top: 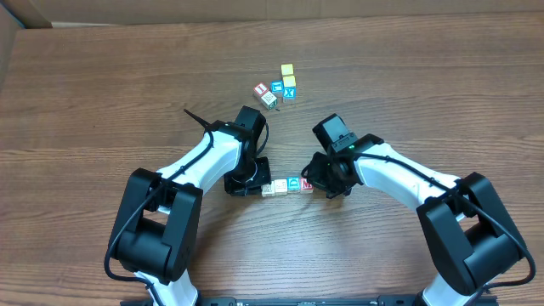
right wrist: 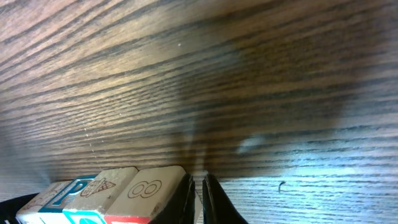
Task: Flip 4 blocks
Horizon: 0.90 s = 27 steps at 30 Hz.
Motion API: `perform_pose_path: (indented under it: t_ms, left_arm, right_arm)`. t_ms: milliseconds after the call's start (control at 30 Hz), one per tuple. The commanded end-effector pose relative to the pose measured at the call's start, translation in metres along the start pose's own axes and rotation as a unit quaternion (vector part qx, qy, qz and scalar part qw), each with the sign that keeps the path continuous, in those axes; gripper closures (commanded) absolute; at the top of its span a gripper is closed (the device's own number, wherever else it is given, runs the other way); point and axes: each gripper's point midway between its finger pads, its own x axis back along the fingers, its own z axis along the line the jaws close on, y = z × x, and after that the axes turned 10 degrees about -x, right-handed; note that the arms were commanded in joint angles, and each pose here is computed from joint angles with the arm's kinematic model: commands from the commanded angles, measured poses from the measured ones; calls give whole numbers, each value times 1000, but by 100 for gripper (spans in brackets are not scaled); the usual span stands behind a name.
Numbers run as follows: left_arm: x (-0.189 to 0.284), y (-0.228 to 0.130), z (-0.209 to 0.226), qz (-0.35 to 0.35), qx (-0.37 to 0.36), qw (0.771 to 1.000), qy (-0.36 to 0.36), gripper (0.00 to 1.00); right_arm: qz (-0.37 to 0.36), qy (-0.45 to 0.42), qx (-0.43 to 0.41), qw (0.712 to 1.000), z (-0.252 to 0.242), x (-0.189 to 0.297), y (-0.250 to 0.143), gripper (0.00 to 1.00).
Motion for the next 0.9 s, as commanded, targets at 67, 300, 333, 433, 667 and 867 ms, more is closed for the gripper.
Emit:
perform_pose_path:
  t_ms: [67, 300, 333, 433, 667, 867]
  left_arm:
    - [4, 8, -7, -20, -3, 1000, -14, 95]
    - [5, 21, -12, -47, -9, 999, -24, 93]
    - [5, 23, -13, -50, -10, 998, -25, 93]
    - [5, 24, -13, -52, -10, 998, -26, 93]
    - [5, 20, -8, -45, -36, 998, -12, 96]
    - [10, 22, -8, -44, -36, 998, -8, 96]
  right_arm:
    - [21, 11, -17, 1000, 8, -2, -16, 90]
    - [24, 10, -47, 999, 7, -2, -17, 89]
    - [24, 10, -47, 999, 7, -2, -17, 88]
    - [24, 8, -47, 999, 7, -2, -17, 87]
    - [24, 8, -46, 999, 7, -2, -17, 81]
    - [7, 1, -43, 999, 4, -2, -11, 78]
